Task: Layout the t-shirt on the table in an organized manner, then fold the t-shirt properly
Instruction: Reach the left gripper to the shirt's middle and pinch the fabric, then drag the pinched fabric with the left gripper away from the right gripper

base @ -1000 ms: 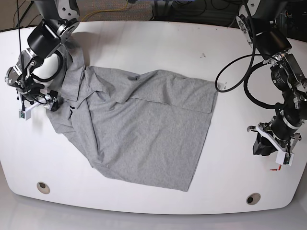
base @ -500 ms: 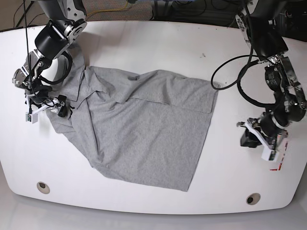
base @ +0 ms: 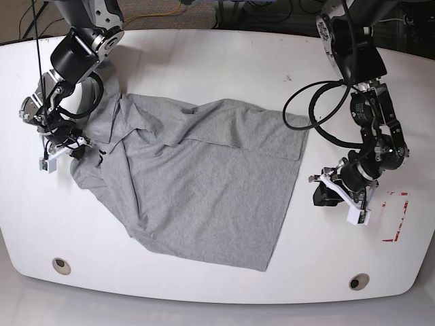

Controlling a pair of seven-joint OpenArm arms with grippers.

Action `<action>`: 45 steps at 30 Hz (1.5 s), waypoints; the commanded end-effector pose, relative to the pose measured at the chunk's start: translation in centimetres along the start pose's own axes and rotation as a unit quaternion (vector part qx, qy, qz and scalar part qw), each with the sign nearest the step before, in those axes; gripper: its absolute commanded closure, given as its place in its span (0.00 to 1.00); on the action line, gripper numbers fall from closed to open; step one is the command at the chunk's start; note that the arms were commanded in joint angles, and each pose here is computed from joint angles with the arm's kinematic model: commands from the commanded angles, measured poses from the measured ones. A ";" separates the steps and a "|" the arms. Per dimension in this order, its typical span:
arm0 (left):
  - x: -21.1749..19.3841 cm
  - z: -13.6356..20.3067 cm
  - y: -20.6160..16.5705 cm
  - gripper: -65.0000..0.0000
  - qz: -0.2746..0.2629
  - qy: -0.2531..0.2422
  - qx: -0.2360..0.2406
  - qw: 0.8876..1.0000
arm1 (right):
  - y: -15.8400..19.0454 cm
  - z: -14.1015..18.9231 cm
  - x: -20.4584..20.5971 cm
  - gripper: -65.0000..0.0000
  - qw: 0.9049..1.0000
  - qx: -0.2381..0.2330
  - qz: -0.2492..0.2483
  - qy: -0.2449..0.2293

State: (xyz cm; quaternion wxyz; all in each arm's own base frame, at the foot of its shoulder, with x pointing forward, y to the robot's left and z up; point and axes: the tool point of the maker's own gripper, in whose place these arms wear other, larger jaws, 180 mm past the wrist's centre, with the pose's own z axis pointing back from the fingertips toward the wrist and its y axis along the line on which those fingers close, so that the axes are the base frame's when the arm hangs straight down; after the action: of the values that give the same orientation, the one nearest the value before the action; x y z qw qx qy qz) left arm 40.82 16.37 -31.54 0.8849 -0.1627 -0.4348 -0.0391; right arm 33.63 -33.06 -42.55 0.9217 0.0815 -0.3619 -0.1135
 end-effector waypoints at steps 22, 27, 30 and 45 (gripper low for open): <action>-7.0 -6.8 -7.4 0.77 -0.127 0.115 -0.039 0.984 | 0.4 0.1 1.4 0.97 1.000 0.002 0.026 -0.003; -9.0 -7.3 -6.5 0.77 -0.133 0.138 -0.028 0.981 | 0.4 0.1 1.4 0.97 1.000 0.002 0.026 -0.003; -9.8 -7.4 -6.2 0.77 -0.129 0.147 -0.028 0.980 | 0.3 0.1 1.4 0.97 1.000 0.002 0.026 -0.003; -16.1 -2.2 -1.5 0.77 -0.173 0.218 -0.003 0.960 | 0.3 0.1 1.4 0.97 1.000 0.002 0.026 -0.003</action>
State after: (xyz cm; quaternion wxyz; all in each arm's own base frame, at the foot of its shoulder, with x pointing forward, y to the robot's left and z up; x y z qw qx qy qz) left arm 35.43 10.48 -42.78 0.9167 -0.1192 -0.3237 -0.2016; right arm 34.05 -32.15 -42.56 0.9245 0.0861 -0.3591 -0.0941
